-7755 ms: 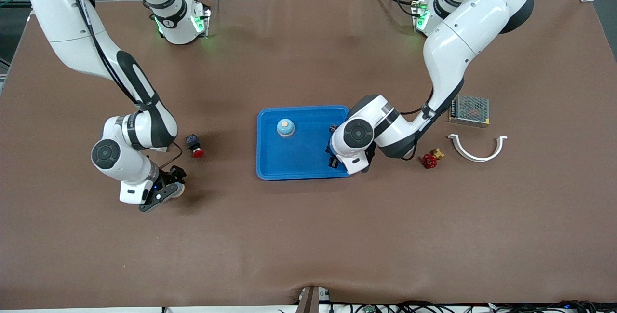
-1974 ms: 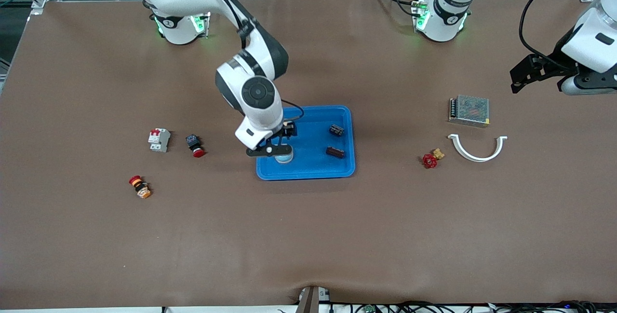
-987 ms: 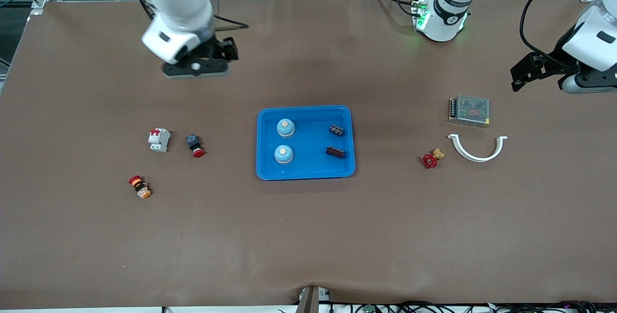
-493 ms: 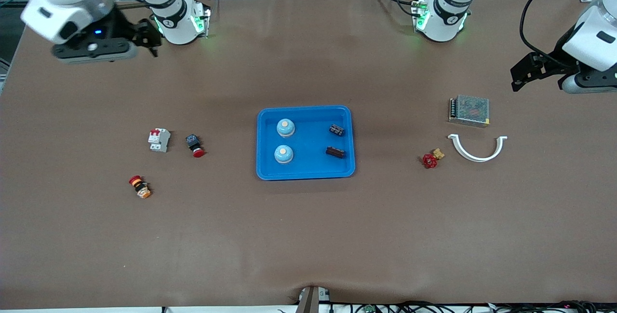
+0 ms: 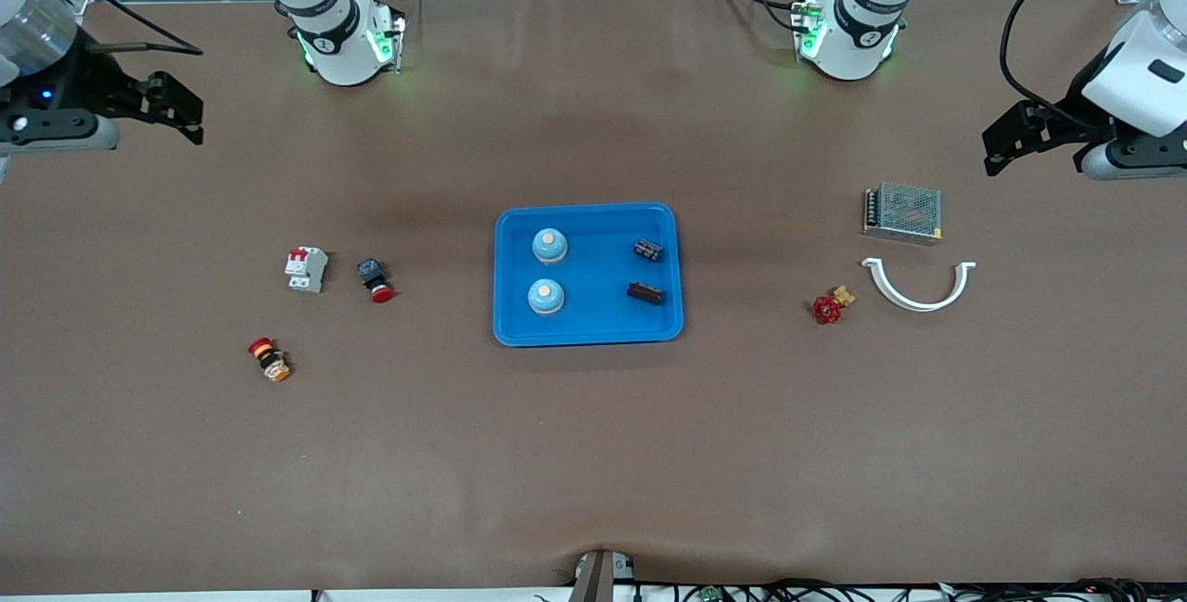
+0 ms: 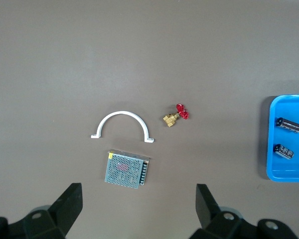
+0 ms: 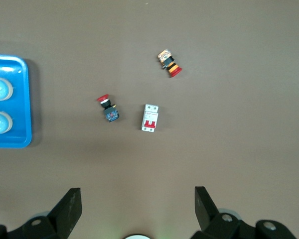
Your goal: Place electrolytic capacitor and blue bell in tray
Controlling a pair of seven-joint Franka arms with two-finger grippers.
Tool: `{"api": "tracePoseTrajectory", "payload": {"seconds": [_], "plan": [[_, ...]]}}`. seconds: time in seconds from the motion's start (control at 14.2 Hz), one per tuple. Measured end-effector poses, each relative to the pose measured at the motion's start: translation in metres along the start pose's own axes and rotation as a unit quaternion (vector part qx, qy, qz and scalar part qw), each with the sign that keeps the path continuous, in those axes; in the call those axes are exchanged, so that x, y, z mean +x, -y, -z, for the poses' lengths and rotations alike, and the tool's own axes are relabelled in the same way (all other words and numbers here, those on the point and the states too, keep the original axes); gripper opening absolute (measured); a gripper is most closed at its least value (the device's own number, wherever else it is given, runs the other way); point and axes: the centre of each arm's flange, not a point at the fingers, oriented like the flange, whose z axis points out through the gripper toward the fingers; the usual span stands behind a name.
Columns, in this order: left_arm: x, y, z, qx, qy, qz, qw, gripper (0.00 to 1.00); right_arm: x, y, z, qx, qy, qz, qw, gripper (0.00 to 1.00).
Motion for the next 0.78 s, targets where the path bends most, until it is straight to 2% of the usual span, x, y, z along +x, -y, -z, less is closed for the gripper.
{"api": "tracePoseTrajectory", "payload": {"seconds": [0.28, 0.49, 0.78], "plan": [[0.0, 0.0, 0.0, 0.0, 0.0, 0.0, 1.0, 1.0, 0.008, -0.032, 0.0, 0.0, -0.024, -0.017, 1.0, 1.0], [0.0, 0.0, 0.0, 0.0, 0.0, 0.0, 1.0, 1.0, 0.015, -0.054, -0.007, 0.001, -0.033, -0.025, 0.999, 1.0], [-0.005, 0.0, 0.0, 0.003, 0.018, 0.0, 1.0, 1.0, 0.024, -0.069, -0.015, 0.027, -0.031, -0.043, 0.998, 1.0]]}}
